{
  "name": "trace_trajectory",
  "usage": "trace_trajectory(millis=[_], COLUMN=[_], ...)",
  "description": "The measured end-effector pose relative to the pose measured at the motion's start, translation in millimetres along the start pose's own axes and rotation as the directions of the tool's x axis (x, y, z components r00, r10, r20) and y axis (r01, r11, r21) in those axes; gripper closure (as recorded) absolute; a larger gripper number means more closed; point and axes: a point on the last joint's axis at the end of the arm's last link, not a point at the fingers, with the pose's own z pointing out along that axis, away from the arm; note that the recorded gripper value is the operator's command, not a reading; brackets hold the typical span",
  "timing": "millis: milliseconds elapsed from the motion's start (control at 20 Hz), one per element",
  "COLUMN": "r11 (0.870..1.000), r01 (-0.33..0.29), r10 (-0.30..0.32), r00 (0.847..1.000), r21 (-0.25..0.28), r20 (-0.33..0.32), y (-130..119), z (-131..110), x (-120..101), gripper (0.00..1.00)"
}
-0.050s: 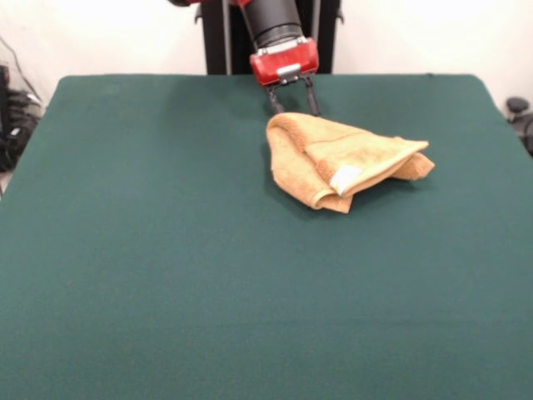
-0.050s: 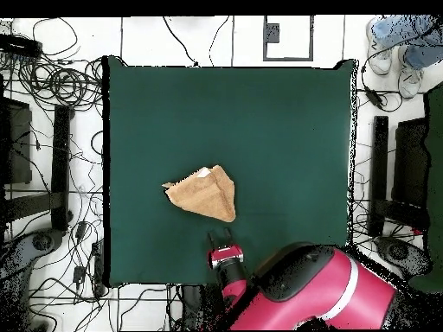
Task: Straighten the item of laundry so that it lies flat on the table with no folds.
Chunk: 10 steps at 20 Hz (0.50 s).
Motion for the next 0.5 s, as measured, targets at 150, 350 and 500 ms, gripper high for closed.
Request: trace_trajectory(millis=[150, 350, 500], r11=[1.000, 1.000, 1.000], r01=[0.003, 0.005, 0.003], r10=[-0.003, -0.005, -0.003], r00=[1.000, 1.000, 1.000], r21=[0.004, 0.009, 0.012], r20=[0.006, 0.012, 0.015], y=[-2.2, -5.0, -6.9], z=[0.2, 0.3, 0.4], x=[-2.6, -5.5, -6.1], gripper=[0.00, 0.00, 0.00])
